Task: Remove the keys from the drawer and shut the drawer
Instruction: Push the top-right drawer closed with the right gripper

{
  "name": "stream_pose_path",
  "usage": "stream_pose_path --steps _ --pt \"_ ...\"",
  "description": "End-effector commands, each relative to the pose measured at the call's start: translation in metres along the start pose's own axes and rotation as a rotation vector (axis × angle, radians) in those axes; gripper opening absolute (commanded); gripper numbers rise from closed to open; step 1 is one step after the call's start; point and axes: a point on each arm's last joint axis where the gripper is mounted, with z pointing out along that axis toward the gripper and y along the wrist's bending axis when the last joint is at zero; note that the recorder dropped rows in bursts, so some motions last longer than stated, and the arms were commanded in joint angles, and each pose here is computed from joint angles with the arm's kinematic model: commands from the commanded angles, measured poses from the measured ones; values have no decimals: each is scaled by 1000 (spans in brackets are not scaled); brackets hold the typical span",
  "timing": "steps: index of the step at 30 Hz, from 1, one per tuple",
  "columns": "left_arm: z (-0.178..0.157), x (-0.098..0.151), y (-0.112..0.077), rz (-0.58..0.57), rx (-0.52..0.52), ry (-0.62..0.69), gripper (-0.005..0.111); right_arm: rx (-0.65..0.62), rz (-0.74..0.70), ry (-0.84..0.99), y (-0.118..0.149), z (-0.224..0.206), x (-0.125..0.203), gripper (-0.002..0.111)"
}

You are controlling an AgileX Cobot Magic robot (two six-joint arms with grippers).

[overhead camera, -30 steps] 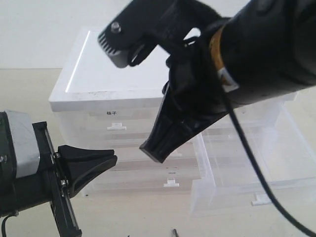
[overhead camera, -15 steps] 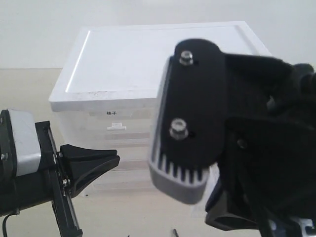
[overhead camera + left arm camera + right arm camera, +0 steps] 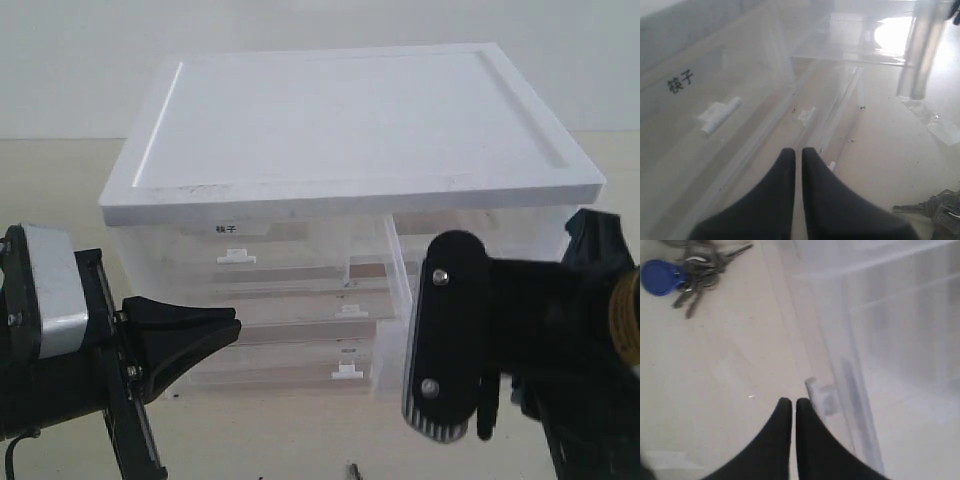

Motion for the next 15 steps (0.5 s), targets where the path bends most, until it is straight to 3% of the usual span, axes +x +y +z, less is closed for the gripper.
stream_pose_path --steps 1,10,15 --pt "1 -1 0 -6 7 -1 4 151 73 -7 -14 -2 1 0" --pt "1 -1 0 -6 7 -1 4 234 60 -115 -17 5 -5 0" --pt "1 0 0 -6 7 2 4 352 60 -113 -22 13 1 0"
